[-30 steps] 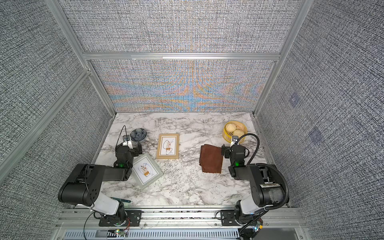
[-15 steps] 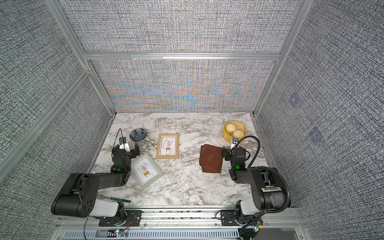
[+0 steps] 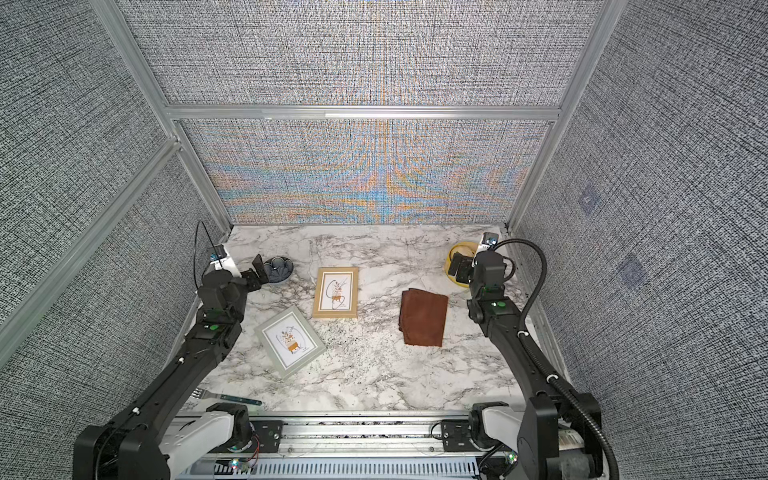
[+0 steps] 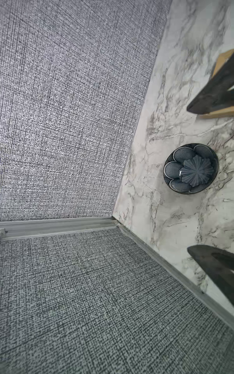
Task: Wipe the picture frame with a cloth
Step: Pick up the cleaning item at the center of the board.
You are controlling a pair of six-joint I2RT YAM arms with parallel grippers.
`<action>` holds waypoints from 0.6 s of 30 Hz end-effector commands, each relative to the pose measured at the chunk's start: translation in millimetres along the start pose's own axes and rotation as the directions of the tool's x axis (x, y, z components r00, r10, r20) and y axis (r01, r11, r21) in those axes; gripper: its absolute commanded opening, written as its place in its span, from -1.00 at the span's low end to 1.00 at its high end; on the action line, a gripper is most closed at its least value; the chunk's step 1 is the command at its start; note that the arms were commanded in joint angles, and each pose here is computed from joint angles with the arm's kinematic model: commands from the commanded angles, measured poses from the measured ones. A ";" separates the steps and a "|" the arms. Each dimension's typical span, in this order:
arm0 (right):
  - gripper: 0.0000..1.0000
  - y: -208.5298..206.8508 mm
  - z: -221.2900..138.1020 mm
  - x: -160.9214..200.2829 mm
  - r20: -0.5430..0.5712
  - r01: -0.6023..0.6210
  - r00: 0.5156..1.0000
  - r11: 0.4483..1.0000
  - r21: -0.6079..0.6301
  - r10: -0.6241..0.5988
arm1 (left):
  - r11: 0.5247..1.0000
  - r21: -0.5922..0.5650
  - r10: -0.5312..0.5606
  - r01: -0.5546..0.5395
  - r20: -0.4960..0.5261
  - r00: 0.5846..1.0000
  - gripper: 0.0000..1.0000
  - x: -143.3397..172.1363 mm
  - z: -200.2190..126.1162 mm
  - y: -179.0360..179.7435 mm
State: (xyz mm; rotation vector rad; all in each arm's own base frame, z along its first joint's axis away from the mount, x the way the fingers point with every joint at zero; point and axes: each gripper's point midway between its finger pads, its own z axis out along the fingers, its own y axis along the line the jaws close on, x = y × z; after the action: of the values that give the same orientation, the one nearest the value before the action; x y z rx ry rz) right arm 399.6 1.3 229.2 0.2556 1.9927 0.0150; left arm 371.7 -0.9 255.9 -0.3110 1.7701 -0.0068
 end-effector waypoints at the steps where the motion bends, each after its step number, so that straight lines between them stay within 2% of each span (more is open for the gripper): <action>1: 0.98 11.0 -11.8 66.3 -0.332 -0.084 0.941 0.995 -0.045 0.064 | 0.997 -0.020 -0.079 0.077 -0.221 0.972 0.99 38.1 -10.6 2.7; 5: 0.98 32.2 -18.9 84.3 -0.454 -0.114 0.889 0.989 -0.096 0.058 | 0.994 0.057 -0.069 0.089 -0.284 0.956 1.00 38.5 -19.0 -12.4; 9: 0.96 61.3 -24.1 127.2 -0.563 -0.070 0.826 0.985 -0.155 -0.030 | 0.993 0.079 -0.053 0.087 -0.358 0.932 1.00 49.0 -19.8 -18.3; 11: 0.85 69.8 -22.7 149.2 -0.597 -0.041 0.800 0.987 -0.157 -0.062 | 0.994 0.083 -0.034 0.073 -0.396 0.917 1.00 55.6 -17.5 -19.8; 17: 0.81 88.3 -3.0 188.8 -0.682 -0.007 0.724 0.988 -0.156 -0.103 | 0.991 0.109 -0.017 0.082 -0.496 0.868 1.00 76.5 -5.7 -31.0; 18: 0.81 94.4 4.3 184.3 -0.679 -0.003 0.726 0.987 -0.161 -0.109 | 0.990 0.110 -0.018 0.086 -0.516 0.856 1.00 81.2 -2.8 -32.4</action>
State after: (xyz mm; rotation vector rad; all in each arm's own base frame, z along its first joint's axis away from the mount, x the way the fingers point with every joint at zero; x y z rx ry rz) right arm 337.9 120.4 77.8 0.0859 2.7138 0.2610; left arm 361.8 -42.1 194.2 -0.2894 2.2219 -0.2236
